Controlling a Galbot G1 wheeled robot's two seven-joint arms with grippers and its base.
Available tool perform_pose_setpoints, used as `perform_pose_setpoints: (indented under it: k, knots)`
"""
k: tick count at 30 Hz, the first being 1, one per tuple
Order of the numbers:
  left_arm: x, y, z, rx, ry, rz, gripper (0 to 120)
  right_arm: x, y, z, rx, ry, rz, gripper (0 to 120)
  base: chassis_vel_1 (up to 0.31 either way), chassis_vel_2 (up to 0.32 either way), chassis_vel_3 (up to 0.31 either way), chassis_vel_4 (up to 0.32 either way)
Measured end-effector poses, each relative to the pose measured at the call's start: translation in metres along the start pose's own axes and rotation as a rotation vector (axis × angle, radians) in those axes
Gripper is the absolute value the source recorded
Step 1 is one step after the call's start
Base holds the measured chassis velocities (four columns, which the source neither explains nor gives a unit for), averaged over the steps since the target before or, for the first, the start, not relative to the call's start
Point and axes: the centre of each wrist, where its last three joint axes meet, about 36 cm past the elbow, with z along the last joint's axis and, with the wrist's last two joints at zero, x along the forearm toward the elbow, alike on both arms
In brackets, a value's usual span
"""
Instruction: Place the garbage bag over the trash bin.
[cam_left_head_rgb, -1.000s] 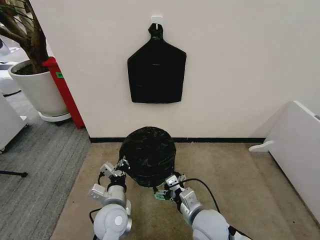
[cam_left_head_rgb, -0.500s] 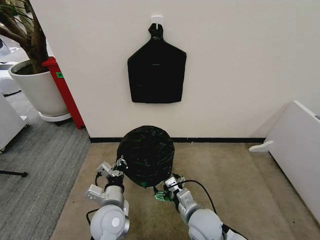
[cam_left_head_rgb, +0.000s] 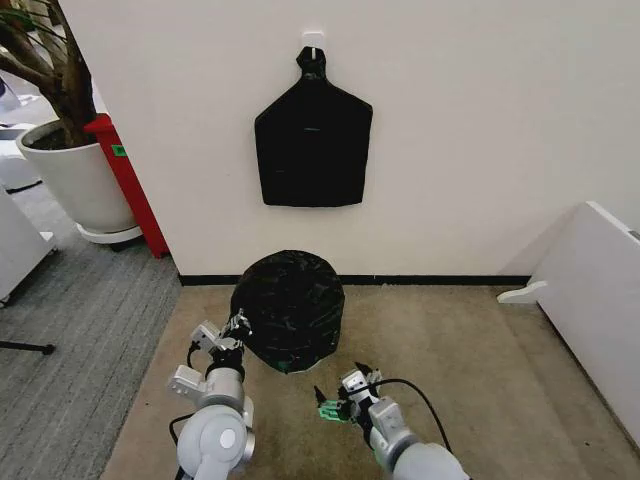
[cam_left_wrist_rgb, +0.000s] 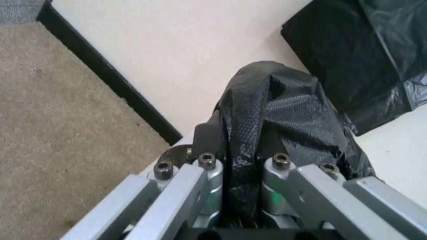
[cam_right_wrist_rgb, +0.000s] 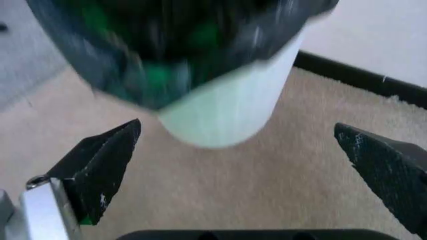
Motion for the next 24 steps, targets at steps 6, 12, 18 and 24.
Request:
perform_pose_setpoints:
  k: [6,12,18,24]
  knots:
    - [0.004,-0.003,0.004,0.01,0.006,-0.003,5,-0.011,-0.009,-0.014,-0.01,-0.03,0.025,100,0.0,0.0,0.0,0.0]
    - [0.009,-0.005,0.007,0.017,0.007,-0.007,5,-0.026,-0.012,-0.002,-0.006,-0.008,0.045,100,0.0,0.0,0.0,0.0]
    - [0.011,-0.009,0.006,0.028,0.002,0.0,5,-0.04,-0.014,0.007,0.005,0.006,0.06,100,0.0,0.0,0.0,0.0]
    - [0.012,-0.01,0.006,0.032,0.0,0.0,5,-0.057,-0.019,0.015,0.02,0.025,0.078,100,0.0,0.0,0.0,0.0]
